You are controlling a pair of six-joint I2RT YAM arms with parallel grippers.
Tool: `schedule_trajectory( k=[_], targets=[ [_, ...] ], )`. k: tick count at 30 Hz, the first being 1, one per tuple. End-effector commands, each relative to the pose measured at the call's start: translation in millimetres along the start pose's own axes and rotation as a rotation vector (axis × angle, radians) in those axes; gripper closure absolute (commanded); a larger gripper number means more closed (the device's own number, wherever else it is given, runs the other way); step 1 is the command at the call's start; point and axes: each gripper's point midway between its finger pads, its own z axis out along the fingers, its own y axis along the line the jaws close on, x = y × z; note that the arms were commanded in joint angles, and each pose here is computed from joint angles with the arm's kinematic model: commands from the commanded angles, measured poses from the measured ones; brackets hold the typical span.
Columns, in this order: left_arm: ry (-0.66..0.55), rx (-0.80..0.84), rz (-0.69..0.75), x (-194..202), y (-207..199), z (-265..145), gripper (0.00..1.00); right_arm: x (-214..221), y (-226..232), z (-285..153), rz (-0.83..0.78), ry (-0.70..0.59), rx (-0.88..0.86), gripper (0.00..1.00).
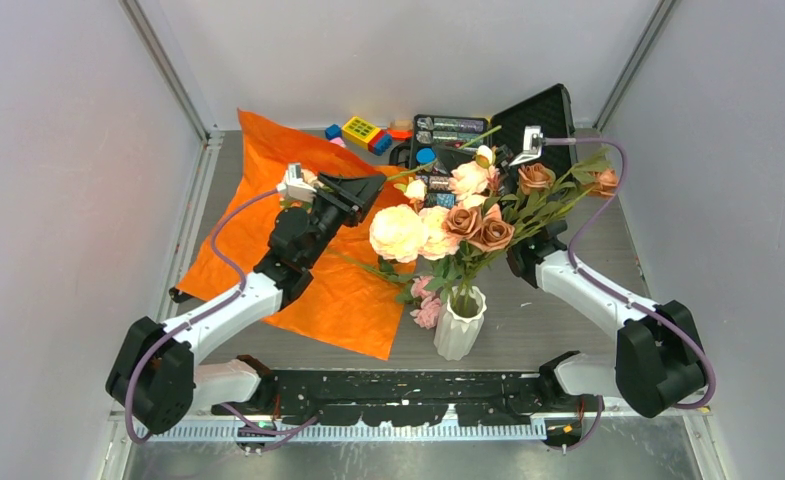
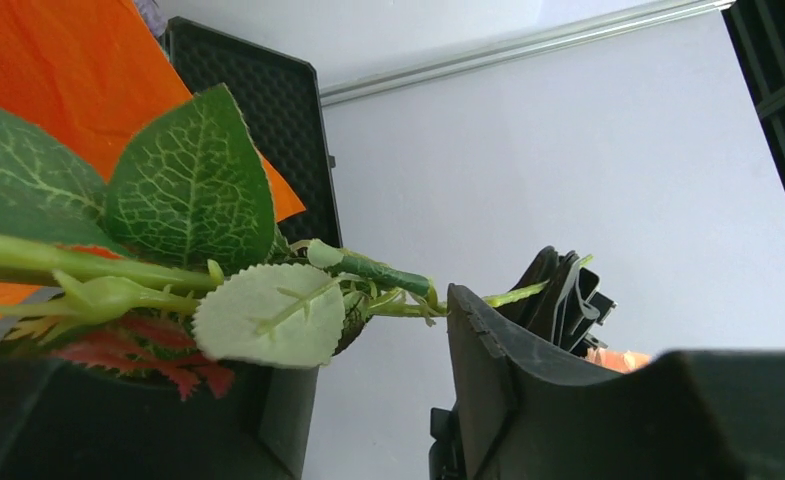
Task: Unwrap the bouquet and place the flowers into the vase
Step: Pick up the fake flower from the wrapping paper.
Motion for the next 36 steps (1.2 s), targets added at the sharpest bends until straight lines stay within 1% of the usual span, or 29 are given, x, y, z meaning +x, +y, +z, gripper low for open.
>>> schedule_trajectory(
  k=[1, 6, 8, 12, 14, 16, 17, 20, 26, 29, 30, 32, 33, 35, 36],
  targets=[
    [-0.074, 0.089, -0.005, -15.4, -28.8, 1.7, 0.54, -10.8, 34.8, -6.0, -0.032, -0.035, -0.124, 1.0],
    [-0.098, 0.078, -0.007, -19.9, -26.7, 0.5, 0.72, -2.3, 36.8, -10.5, -0.046, -0.009, -0.144, 1.0],
    [-0.107, 0.076, -0.011, -21.5, -26.3, -0.6, 0.75, 2.4, 36.9, -12.1, -0.056, 0.007, -0.149, 1.0],
    [-0.139, 0.088, -0.021, -27.8, -30.2, -3.6, 0.86, 14.0, 32.5, -17.1, -0.062, 0.043, -0.14, 0.99],
    [-0.169, 0.091, -0.024, -33.5, -31.6, -6.2, 0.93, 19.3, 27.8, -21.1, -0.061, 0.056, -0.128, 0.94],
    [-0.2, 0.092, -0.026, -39.5, -32.7, -8.7, 0.98, 24.4, 24.5, -25.7, -0.057, 0.066, -0.118, 0.86],
    [-0.215, 0.095, -0.026, -42.6, -34.1, -10.1, 1.0, 25.6, 24.3, -27.4, -0.057, 0.068, -0.117, 0.84],
    [-0.249, 0.105, -0.017, -49.5, -38.6, -13.2, 1.0, 34.1, 17.6, -34.3, -0.047, 0.086, -0.097, 0.74],
    [-0.308, 0.127, 0.016, -60.7, -45.6, -17.4, 1.0, 43.4, 10.7, -43.8, -0.033, 0.104, -0.073, 0.65],
    [-0.308, 0.128, 0.029, -60.9, -45.5, -17.0, 1.0, 44.7, 8.7, -46.4, -0.031, 0.104, -0.066, 0.65],
    [-0.306, 0.127, 0.031, -60.1, -44.1, -16.6, 1.0, 45.2, 7.6, -46.8, -0.031, 0.103, -0.062, 0.71],
    [-0.302, 0.127, 0.04, -59.0, -41.9, -15.9, 1.0, 44.7, 8.9, -46.3, -0.027, 0.103, -0.066, 0.78],
    [-0.302, 0.126, 0.047, -58.7, -40.5, -15.9, 1.0, 44.1, 10.0, -45.4, -0.027, 0.102, -0.071, 0.78],
    [-0.312, 0.12, 0.067, -60.4, -37.1, -16.5, 1.0, 45.3, 10.2, -45.6, -0.026, 0.108, -0.074, 0.72],
    [-0.32, 0.117, 0.077, -62.2, -35.8, -17.0, 1.0, 45.2, 10.2, -46.0, -0.027, 0.107, -0.073, 0.67]
  ],
)
